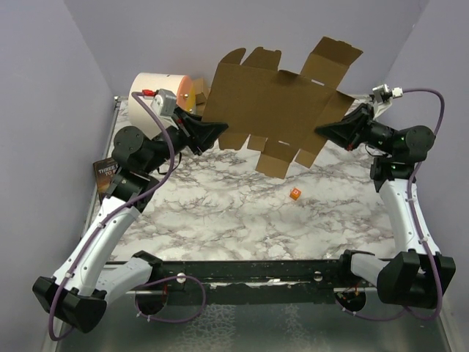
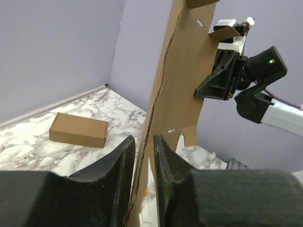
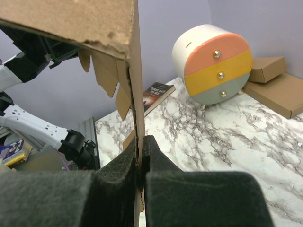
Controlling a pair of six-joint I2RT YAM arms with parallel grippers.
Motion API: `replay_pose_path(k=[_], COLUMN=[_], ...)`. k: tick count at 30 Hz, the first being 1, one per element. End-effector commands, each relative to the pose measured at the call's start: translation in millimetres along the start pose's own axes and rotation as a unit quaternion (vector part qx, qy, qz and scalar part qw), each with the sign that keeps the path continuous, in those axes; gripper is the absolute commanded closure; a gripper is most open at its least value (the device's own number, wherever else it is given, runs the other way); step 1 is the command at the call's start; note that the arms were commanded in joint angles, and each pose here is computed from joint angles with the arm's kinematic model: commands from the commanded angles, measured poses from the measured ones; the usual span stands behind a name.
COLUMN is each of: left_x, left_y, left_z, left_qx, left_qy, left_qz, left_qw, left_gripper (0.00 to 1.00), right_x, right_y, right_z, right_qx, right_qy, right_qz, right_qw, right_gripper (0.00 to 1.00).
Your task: Fold the paper box
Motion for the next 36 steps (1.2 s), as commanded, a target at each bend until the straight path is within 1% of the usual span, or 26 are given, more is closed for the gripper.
replay_pose_path(k=[1, 4, 6, 13, 21, 28, 36], left_x=[-7.1, -11.8, -15.6, -33.1, -46.0, -58.9, -50.9], left_y=[7.0, 3.0, -0.5, -22.9, -39.9, -57.5, -54.7], left_z=[0.4, -4.7, -9.2, -22.1, -27.9, -31.8, -35.1], left_qx=[-0.006, -0.003, -0.006, 0.0, -0.017, 0.004, 0.003], left_qy=[-0.003, -0.013, -0.017, -0.022, 0.01, -0.005, -0.009], left_qz=[-0.018, -0.014, -0.011, 0.016, 0.043, 0.069, 0.06], left_qw=[1.0, 1.0, 1.0, 1.0, 0.999, 0.998, 0.998], left_gripper=[0.8, 0.89, 0.9, 0.99, 1.0, 1.0, 1.0], right_x=[1.0, 0.7, 0.7, -0.3, -1.0, -1.1, 1.5], right_y=[7.3, 10.3, 12.5, 14.1, 9.6, 4.4, 0.5], right_z=[2.7, -1.2, -5.5, -16.0, -20.9, -22.6, -32.8], right_qx=[0.021, 0.025, 0.028, 0.019, 0.013, 0.012, -0.002], right_qy=[-0.012, -0.028, -0.041, -0.064, -0.069, -0.066, -0.095], right_qz=[0.001, -0.003, -0.007, -0.015, -0.012, -0.006, -0.019], right_qw=[1.0, 0.999, 0.999, 0.998, 0.997, 0.998, 0.995], right_gripper=[0.99, 0.99, 0.99, 0.99, 0.99, 0.99, 0.99])
Point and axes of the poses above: each gripper's point midway between its finger pads, its own x axis back along the fingers, its own z axis along the line the jaws close on, y = z × x, the point moved 3 cm from there along x, back along the fingers, and after that the axes turned 14 degrees about -x, right-handed, at the moved point
